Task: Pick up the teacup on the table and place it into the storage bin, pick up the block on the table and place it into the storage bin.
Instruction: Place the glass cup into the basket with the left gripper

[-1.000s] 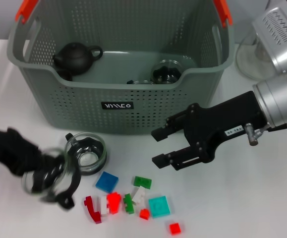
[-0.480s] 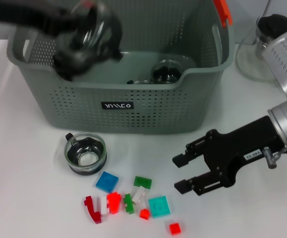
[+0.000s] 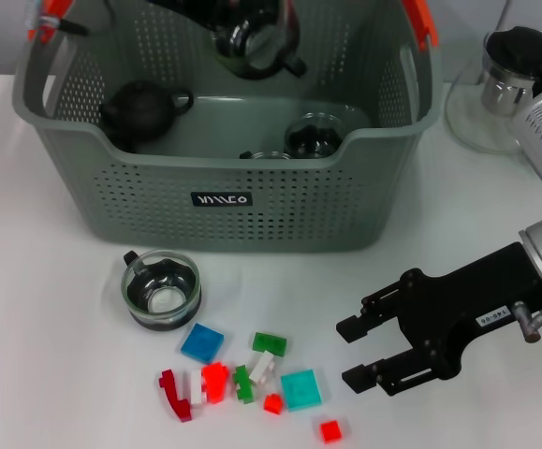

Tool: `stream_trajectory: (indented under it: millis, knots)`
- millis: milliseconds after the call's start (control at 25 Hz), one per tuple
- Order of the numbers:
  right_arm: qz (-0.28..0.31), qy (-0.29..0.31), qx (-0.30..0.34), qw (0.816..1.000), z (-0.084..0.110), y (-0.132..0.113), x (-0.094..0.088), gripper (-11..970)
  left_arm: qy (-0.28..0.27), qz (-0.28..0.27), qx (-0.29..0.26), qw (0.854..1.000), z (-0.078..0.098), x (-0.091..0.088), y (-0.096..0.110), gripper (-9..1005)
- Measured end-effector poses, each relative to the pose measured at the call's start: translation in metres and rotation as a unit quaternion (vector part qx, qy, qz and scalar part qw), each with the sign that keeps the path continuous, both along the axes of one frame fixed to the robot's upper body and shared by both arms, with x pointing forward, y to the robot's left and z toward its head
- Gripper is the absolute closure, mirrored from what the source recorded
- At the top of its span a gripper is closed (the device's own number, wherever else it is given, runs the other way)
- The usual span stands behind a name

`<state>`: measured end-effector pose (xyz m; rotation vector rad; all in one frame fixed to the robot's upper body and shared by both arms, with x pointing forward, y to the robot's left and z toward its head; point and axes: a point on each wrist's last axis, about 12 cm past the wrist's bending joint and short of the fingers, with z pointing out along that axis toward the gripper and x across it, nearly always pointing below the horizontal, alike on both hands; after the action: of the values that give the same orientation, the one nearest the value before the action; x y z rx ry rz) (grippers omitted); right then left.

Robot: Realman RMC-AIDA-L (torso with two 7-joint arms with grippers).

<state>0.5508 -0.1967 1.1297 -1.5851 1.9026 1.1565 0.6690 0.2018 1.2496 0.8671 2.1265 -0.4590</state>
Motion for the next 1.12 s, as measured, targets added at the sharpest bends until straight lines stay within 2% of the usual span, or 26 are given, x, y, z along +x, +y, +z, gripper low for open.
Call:
stream_trajectory:
  millis: [240, 280, 480, 1040, 1120]
  knots:
    - [0.002, 0.001, -0.001, 1.000, 0.000, 0.000, 0.000, 335, -0.005, 0.017, 0.044, 0.999, -0.022, 0.014, -0.025, 945]
    - [0.002, 0.000, -0.001, 1.000, 0.000, 0.000, -0.001, 335, -0.010, 0.022, 0.058, 0.998, -0.031, 0.016, -0.031, 945]
    - [0.005, -0.001, 0.000, 1.000, -0.001, 0.001, -0.001, 335, -0.015, 0.027, 0.078, 0.997, -0.044, 0.017, -0.037, 943]
    - [0.006, -0.008, 0.000, 1.000, 0.001, 0.003, 0.002, 334, -0.013, 0.025, 0.080, 0.996, -0.054, 0.013, -0.042, 940]
    - [0.006, -0.009, 0.000, 1.000, 0.002, 0.003, 0.002, 334, -0.013, 0.025, 0.080, 0.996, -0.054, 0.013, -0.041, 793]
